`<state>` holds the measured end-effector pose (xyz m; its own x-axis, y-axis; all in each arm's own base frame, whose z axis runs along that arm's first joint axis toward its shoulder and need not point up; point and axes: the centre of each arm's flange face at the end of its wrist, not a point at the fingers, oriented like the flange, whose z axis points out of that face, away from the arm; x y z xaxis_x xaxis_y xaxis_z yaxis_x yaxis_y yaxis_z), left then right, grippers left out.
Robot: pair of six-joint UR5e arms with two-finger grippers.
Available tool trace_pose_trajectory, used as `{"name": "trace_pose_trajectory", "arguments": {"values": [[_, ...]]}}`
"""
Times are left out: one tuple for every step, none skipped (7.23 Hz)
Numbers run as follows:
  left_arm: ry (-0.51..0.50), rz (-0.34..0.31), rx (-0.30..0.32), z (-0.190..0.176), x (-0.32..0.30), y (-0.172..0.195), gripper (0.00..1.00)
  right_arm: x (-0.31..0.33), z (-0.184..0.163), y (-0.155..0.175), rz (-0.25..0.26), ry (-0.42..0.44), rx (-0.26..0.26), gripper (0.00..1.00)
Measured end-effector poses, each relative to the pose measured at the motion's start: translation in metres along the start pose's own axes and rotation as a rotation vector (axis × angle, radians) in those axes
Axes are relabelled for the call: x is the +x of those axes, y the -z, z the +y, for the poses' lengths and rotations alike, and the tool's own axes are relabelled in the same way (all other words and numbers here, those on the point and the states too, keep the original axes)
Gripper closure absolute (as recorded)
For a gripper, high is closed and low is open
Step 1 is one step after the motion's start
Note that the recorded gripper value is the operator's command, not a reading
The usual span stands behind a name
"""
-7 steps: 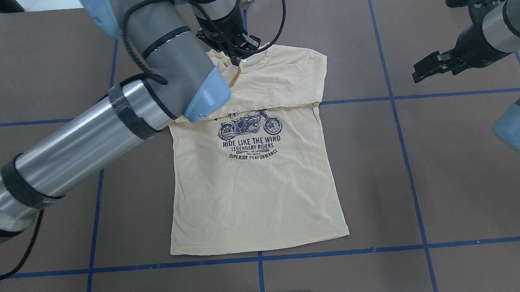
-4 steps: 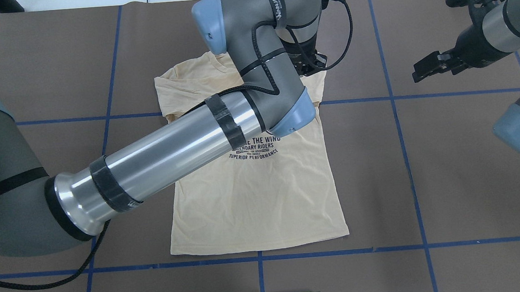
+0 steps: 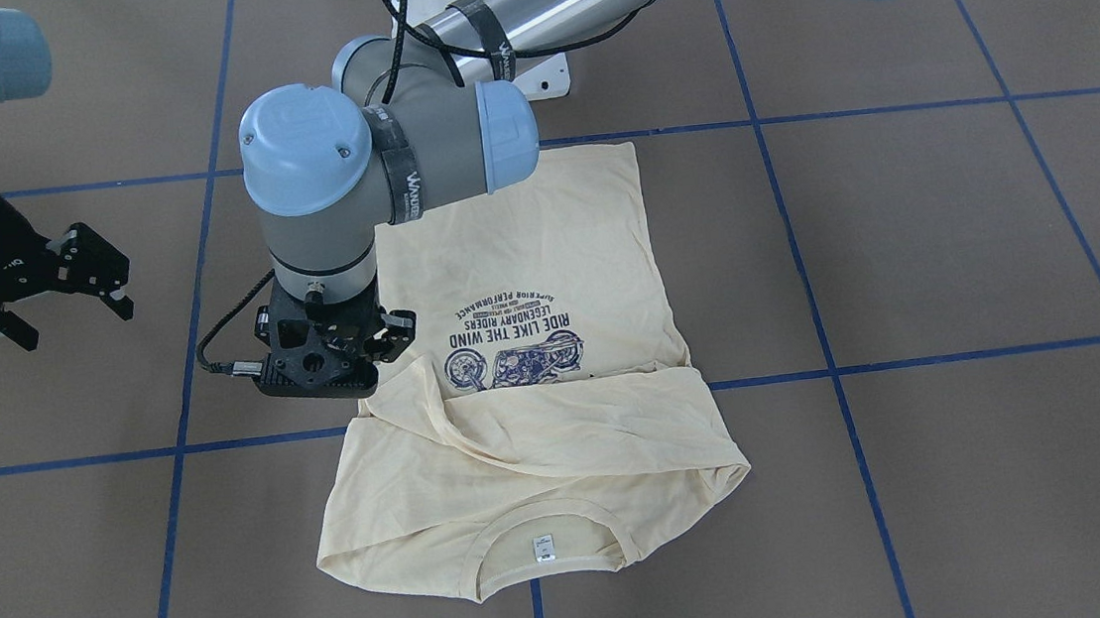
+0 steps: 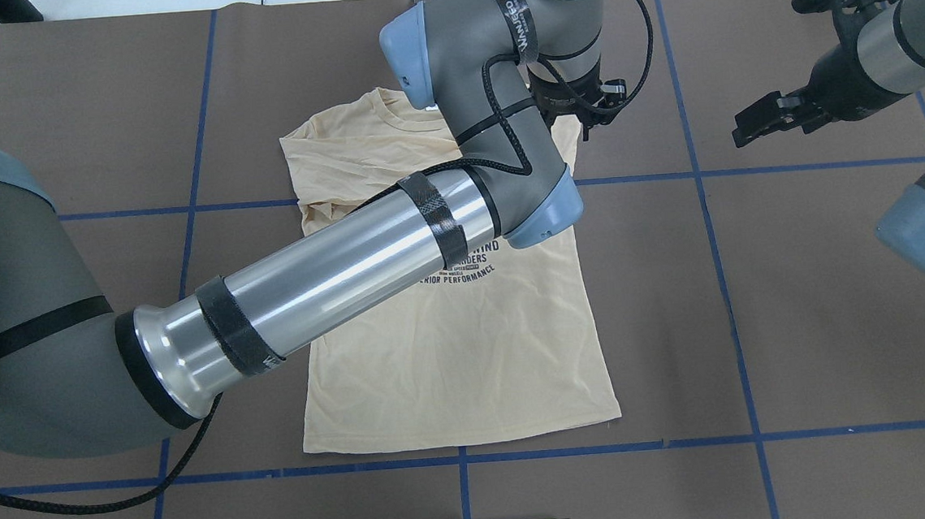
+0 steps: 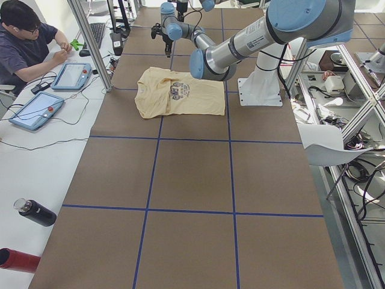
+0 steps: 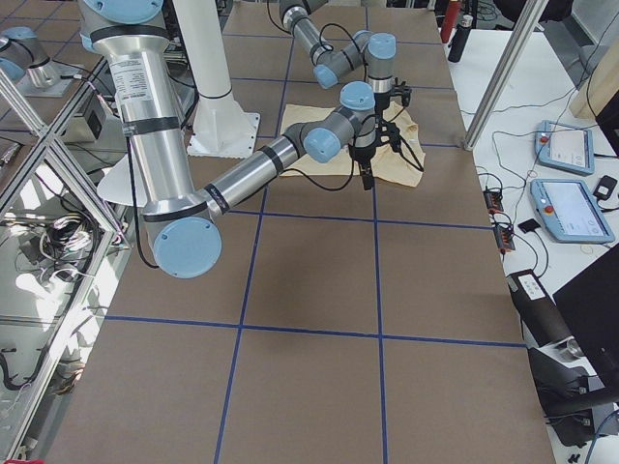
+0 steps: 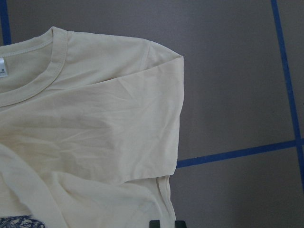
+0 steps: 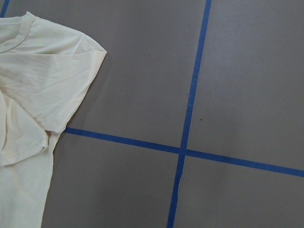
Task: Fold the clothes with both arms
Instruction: 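Release the sleeve and withdraw the left gripper while the right gripper lowers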
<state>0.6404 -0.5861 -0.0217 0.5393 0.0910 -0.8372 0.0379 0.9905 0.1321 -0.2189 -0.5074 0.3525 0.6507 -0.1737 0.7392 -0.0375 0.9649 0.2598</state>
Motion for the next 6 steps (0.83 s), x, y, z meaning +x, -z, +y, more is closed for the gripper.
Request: {"name": "trace_pose_trajectory", "arguments": {"values": [[-0.021,0.009,-0.001,0.001,-0.001,0.002,0.00,-0.001,-0.001,0.001,-0.001,0.000,0.003,0.00],[-0.062,0.014,-0.009,0.009,-0.015,0.002,0.00,-0.005,0.000,0.002,-0.006,-0.022,0.005,0.00],[-0.103,0.016,-0.021,0.024,-0.045,0.001,0.00,-0.019,0.005,0.002,-0.020,-0.069,0.004,0.00],[-0.132,0.006,-0.029,0.044,-0.082,0.003,0.00,-0.043,0.017,0.001,-0.037,-0.111,0.001,0.00],[-0.160,-0.001,-0.031,0.066,-0.124,0.006,0.00,-0.073,0.037,-0.005,-0.047,-0.144,-0.001,0.00],[-0.184,-0.001,-0.026,0.095,-0.172,0.012,0.00,-0.107,0.064,-0.017,-0.045,-0.170,-0.003,0.00]]}}
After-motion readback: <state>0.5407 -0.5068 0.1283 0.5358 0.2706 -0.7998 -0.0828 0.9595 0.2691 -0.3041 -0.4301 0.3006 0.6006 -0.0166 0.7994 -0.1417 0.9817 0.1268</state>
